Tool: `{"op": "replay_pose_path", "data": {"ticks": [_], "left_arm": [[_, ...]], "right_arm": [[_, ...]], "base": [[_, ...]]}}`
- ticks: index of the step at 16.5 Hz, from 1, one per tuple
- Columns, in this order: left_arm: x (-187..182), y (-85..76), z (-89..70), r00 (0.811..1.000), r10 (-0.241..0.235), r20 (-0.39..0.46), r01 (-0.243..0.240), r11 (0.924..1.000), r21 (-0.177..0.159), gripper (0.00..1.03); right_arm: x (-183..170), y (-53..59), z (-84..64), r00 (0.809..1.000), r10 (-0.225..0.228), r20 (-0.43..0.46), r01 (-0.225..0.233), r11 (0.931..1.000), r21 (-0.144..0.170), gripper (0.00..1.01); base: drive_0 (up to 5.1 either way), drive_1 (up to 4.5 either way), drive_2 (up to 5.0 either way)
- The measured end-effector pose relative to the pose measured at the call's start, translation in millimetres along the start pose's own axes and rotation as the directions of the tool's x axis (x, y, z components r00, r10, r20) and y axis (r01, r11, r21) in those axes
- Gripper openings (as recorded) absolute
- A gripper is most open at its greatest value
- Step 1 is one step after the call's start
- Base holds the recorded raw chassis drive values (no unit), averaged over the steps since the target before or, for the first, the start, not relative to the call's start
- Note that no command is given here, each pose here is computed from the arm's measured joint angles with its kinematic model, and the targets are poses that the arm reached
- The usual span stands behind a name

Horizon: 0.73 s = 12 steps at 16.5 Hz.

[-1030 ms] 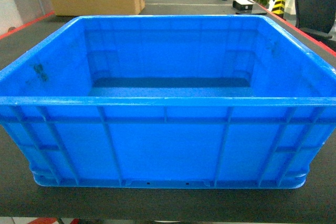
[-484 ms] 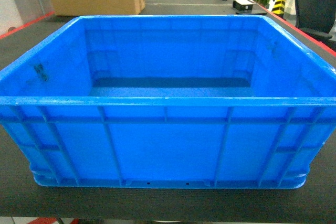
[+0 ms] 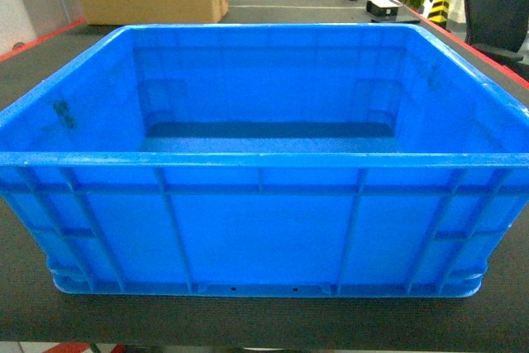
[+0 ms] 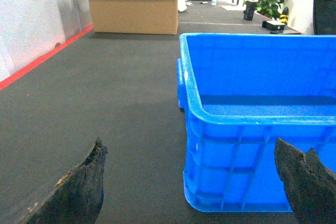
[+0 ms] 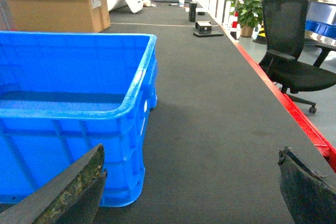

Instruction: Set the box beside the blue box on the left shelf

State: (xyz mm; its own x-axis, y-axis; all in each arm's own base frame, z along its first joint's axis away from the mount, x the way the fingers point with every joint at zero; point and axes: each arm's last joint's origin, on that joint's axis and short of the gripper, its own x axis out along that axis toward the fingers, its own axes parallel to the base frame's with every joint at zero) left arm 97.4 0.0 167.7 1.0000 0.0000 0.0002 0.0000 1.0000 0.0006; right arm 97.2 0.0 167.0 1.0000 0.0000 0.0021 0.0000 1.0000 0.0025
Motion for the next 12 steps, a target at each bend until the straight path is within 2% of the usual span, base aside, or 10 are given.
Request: {"op": "replay_pose_path", "data": {"ticks": [12], "left_arm": [[0.0,0.0,0.0,1.000,0.000,0.000,0.000,1.0000,0.000,0.98]], "right_arm": [[0.0,0.0,0.0,1.000,0.000,0.000,0.000,1.0000,0.000,0.98]], "base": [[0.0,0.00,0.0]]}}
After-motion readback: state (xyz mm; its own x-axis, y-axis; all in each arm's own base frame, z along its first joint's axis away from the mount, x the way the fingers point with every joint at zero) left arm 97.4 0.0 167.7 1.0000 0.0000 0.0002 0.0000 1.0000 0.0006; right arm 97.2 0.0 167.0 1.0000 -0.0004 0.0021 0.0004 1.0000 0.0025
